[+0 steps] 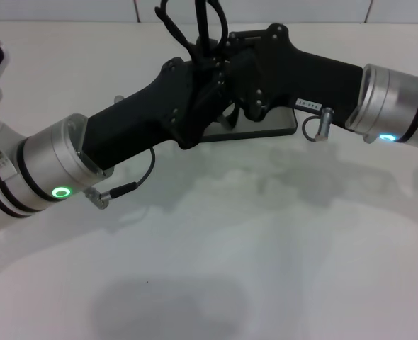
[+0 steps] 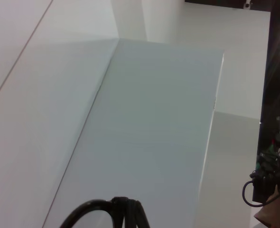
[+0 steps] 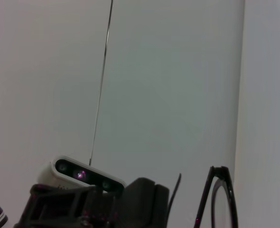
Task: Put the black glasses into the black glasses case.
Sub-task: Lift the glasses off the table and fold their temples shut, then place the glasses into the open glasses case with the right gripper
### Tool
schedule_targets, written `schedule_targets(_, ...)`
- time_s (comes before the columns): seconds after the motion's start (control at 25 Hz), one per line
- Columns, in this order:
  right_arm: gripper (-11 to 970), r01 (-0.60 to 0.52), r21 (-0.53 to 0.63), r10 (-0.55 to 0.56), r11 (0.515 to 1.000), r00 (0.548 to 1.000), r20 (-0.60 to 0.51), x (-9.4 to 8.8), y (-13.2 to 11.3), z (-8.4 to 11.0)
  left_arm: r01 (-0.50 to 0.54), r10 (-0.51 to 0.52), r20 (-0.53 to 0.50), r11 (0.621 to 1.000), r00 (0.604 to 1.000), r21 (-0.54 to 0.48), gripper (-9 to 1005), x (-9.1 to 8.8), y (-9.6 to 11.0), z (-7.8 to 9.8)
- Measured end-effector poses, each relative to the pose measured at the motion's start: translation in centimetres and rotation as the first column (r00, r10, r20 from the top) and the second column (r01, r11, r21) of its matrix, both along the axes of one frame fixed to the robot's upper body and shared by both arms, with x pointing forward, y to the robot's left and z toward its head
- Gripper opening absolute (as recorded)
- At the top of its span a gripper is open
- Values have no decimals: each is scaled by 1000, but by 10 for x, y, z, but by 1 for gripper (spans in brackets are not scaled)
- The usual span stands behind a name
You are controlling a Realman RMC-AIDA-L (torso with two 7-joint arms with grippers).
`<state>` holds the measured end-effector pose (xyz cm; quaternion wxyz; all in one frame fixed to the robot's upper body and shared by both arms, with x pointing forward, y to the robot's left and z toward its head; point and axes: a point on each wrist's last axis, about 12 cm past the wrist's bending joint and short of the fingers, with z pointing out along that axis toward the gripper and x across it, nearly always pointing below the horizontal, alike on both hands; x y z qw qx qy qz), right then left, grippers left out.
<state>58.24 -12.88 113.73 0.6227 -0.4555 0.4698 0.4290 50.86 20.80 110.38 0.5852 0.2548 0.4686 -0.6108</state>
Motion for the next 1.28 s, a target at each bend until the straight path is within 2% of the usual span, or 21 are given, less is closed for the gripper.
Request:
schedule_targets(0.64, 124, -30, -13, 30, 999, 1000, 4, -4, 4, -1, -10, 10, -6, 1000, 1000, -5, 38, -1, 2, -1)
schedule_targets(0.92, 127, 3, -2, -4, 1000, 1000, -8, -4, -2, -4, -8, 8, 2, 1000, 1000, -28, 38, -8, 7, -2)
schedule_targets(1.12, 129, 26, -1, -26, 1000, 1000, -10, -4, -13, -5, -60, 64, 38, 994, 997, -92, 38, -25, 32, -1)
schedule_targets(1.28, 131, -21, -41, 23, 999, 999, 44, -6, -22, 9, -98, 102, 84, 994, 991, -52, 38, -42, 58, -1)
